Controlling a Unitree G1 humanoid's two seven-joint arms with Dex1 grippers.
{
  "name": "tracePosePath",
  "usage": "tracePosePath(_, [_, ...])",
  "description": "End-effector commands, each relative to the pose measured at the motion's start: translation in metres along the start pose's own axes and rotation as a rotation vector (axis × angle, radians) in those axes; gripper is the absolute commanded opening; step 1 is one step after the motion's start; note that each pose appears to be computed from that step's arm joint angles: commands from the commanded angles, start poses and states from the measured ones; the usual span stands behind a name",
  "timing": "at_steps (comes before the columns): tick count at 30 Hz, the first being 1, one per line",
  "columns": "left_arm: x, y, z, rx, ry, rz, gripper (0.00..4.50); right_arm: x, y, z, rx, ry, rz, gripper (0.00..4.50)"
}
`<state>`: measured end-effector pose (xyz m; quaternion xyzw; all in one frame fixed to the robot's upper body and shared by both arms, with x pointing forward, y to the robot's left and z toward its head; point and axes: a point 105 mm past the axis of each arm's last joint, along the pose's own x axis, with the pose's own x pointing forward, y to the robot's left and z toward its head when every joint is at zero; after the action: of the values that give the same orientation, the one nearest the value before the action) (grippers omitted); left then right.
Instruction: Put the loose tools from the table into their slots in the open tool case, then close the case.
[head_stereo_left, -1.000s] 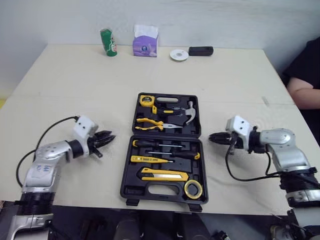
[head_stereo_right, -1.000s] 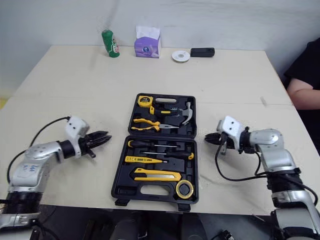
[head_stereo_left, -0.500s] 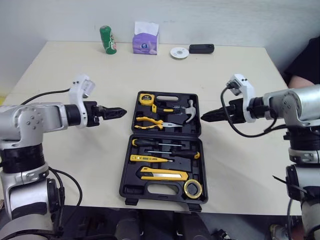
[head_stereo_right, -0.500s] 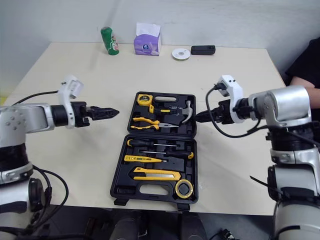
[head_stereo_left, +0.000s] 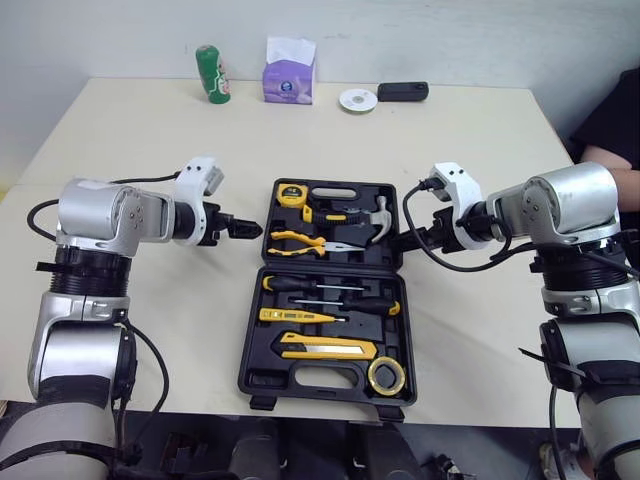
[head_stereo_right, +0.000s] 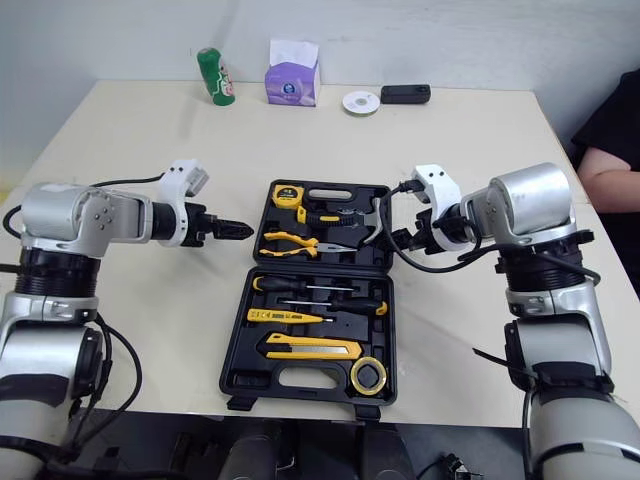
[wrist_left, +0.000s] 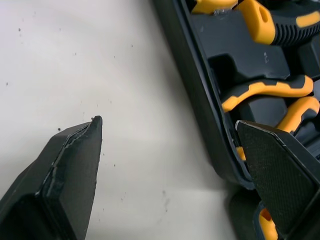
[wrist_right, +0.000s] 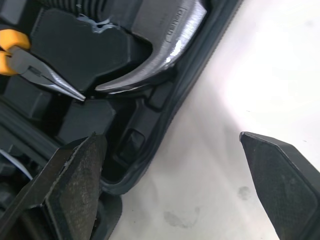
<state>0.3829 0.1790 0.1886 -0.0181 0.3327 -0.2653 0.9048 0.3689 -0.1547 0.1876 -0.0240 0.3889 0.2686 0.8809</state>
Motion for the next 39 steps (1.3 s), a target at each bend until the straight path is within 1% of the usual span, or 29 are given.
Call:
tracePosePath(1, [0.001,-0.009,0.011,-0.016,-0.029,-0.038,4.50,-0.004,0.000,0.007,-0.014,-0.045,-0.004,4.40])
tracePosePath(7, [0.007,-0.013,0.006,0.000,-0.003,-0.039,4.50,-0.001,-0.001,0.007,-0.027,-0.057,-0.008,4.40])
tracePosePath(13, [0.015,-0.007,-0.004,0.010,0.022,0.004,4.50,0.003,0.000,0.004,-0.029,-0.057,-0.008,4.40])
tracePosePath(16, [0.019,-0.007,-0.007,-0.014,0.019,0.007,4.50,0.004,0.000,0.003,-0.029,-0.056,-0.007,4.40])
tracePosePath(28, [0.031,0.005,-0.011,-0.015,0.036,0.074,4.50,0.006,-0.002,0.001,-0.019,-0.046,-0.027,4.40])
tracePosePath(39, [0.041,-0.004,-0.015,-0.005,0.058,0.037,4.50,0.009,-0.008,0.003,-0.014,-0.051,-0.076,4.40])
